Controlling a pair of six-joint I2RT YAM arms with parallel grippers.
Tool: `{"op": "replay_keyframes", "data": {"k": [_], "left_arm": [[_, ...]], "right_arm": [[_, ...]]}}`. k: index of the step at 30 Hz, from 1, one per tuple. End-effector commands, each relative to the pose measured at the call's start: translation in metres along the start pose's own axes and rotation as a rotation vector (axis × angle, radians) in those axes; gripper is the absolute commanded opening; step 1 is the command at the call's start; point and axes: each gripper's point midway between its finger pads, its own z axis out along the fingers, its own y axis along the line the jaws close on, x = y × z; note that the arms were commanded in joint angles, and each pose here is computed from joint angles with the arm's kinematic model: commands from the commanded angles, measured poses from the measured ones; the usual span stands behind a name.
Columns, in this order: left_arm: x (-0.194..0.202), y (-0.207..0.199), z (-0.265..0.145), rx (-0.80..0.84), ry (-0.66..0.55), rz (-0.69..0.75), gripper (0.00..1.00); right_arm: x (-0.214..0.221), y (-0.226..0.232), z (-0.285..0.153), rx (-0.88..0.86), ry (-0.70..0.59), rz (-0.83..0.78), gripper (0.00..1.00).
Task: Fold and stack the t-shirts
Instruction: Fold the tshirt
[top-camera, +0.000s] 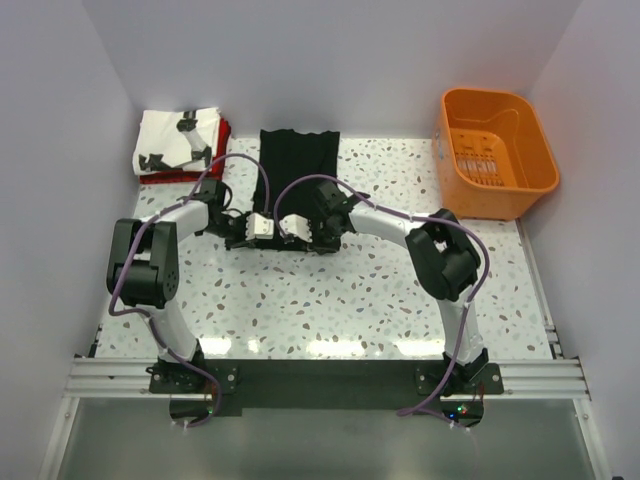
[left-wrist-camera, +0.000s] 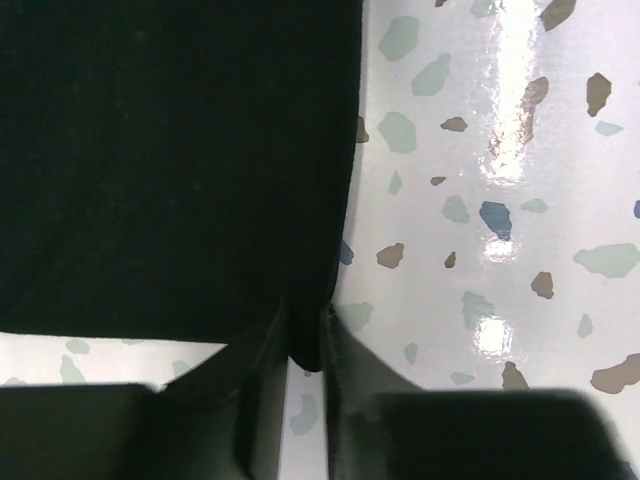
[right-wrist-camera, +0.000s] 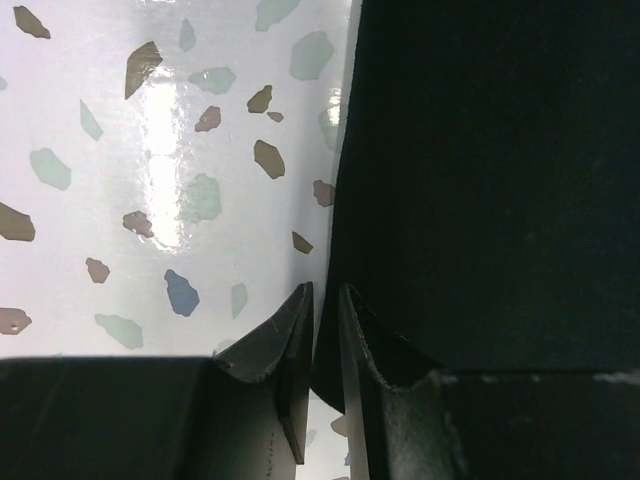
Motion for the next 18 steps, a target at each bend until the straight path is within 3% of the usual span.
{"op": "replay_keyframes", "data": {"k": [1, 5, 9, 18], "left_arm": [[0.006, 0.004, 0.003, 0.007, 0.037, 0.037, 0.16], [0.005, -0.003, 0.001, 0.031, 0.039, 0.059, 0.00], [0.004, -0.008, 0.000, 0.045, 0.035, 0.060, 0.00], [0.003, -0.009, 0.000, 0.039, 0.029, 0.049, 0.00]], "right_arm": [[0.023, 0.002, 0.002, 0.000, 0.080, 0.001, 0.22], [0.004, -0.009, -0.023, 0.038, 0.024, 0.012, 0.27], [0.000, -0.008, -0.042, 0.033, 0.002, 0.022, 0.28], [0.022, 0.003, -0.014, -0.012, 0.049, 0.024, 0.28]]}}
